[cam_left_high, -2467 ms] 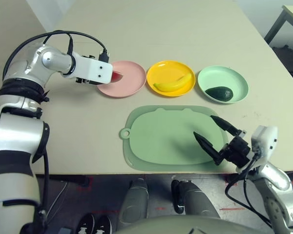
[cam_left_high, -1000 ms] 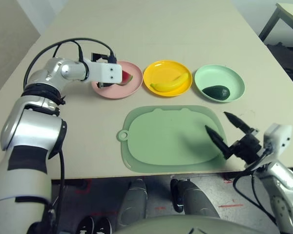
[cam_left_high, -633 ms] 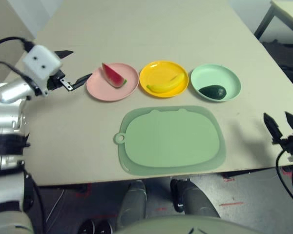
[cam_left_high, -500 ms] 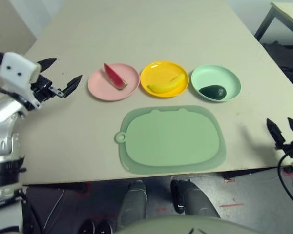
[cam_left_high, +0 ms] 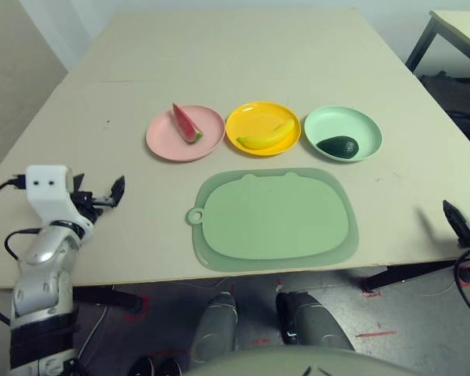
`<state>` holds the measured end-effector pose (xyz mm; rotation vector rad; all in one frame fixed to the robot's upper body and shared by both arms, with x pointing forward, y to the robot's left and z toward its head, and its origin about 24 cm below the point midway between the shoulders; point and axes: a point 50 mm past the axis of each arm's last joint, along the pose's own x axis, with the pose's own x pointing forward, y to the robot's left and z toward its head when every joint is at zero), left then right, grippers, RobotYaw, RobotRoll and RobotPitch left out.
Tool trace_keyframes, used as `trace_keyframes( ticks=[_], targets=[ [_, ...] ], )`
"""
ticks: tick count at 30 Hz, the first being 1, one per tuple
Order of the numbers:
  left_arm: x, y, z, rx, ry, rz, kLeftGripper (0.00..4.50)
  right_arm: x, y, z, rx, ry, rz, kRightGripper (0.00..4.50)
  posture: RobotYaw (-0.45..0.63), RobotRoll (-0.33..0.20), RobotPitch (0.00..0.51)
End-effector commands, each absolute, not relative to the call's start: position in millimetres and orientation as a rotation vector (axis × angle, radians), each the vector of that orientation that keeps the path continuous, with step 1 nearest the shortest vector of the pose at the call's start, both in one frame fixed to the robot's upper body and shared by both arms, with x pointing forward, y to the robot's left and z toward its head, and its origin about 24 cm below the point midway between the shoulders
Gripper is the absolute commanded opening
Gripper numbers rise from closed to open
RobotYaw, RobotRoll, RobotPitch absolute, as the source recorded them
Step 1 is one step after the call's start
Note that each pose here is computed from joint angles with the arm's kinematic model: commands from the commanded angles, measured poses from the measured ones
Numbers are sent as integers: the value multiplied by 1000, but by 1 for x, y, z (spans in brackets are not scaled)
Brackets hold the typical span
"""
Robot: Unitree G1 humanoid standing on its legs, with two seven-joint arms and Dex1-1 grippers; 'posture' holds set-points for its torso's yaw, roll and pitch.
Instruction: Place the fruits into color-matched plates.
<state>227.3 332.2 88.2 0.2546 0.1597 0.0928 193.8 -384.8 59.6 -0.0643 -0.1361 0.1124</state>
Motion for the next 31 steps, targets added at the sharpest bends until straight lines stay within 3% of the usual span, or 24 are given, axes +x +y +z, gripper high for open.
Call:
trace_keyframes(
  ticks=[1,13,22,31],
  targets=[
    [222,328,78,277,183,61,4471,196,-385,58,-83,-115,132,4500,42,0,167],
    [203,329,72,272,211,-14,4471,207,-369,54,-81,-119,215,4500,90,0,157],
    [193,341,80,263,172,79,4471,214,-364,53,-55,-121,216,4500,159,0,162],
    [196,342,82,261,157,76,4471,213,-362,56,-58,-128,218,4500,153,0,171]
  ],
)
